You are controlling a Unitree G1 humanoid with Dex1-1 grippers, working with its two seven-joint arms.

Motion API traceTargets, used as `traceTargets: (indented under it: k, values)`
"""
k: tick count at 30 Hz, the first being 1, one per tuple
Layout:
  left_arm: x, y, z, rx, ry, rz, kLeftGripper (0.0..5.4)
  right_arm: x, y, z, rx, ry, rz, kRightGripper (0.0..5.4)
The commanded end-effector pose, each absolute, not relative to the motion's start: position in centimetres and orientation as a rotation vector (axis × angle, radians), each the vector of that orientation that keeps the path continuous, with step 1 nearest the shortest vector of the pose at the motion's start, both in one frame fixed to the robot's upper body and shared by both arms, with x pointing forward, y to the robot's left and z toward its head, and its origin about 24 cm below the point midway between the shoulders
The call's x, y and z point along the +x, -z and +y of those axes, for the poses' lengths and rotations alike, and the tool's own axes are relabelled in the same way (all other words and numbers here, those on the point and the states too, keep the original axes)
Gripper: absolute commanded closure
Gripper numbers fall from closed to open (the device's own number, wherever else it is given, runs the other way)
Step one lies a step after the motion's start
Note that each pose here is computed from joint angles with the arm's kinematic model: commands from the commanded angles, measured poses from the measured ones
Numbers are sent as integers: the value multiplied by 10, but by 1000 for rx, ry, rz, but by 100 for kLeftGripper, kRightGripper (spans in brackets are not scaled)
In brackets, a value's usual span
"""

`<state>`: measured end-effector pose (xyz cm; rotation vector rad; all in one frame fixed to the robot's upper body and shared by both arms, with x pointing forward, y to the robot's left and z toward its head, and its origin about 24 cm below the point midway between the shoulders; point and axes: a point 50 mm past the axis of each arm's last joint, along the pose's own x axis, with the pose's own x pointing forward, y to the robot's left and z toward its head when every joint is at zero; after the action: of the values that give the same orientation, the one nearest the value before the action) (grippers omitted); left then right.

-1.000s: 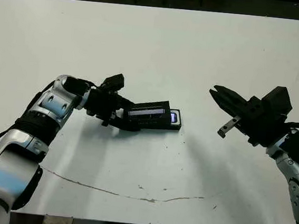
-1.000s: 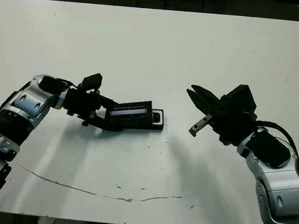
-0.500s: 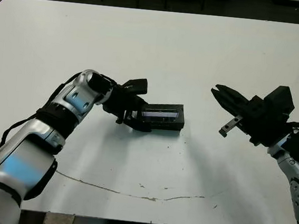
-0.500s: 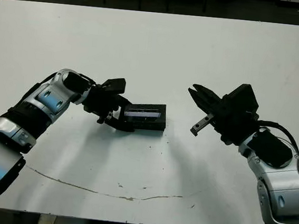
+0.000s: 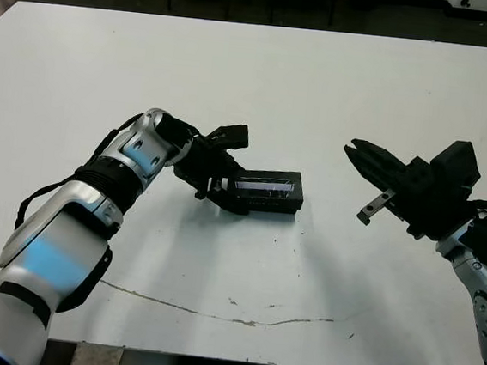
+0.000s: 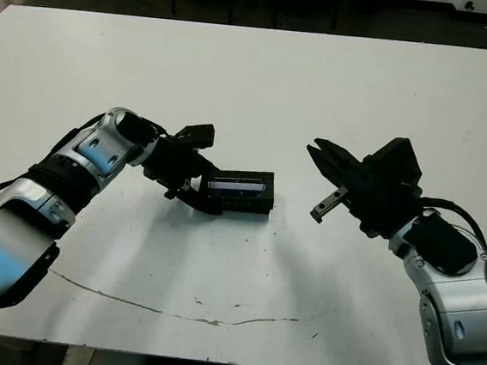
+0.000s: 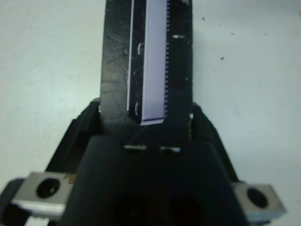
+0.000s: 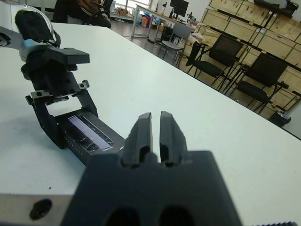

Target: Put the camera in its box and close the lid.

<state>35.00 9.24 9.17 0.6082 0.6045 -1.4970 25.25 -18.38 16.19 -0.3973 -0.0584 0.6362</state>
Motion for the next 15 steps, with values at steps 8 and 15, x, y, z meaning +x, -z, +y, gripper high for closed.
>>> traceTargets:
  k: [8, 15]
  values:
    - [322, -32, 101, 641, 1482, 850, 263, 251, -158, -186, -412, -629, -29, 540]
    - [316, -33, 111, 722, 1499, 819, 263, 251, -158, -186, -410, -631, -26, 540]
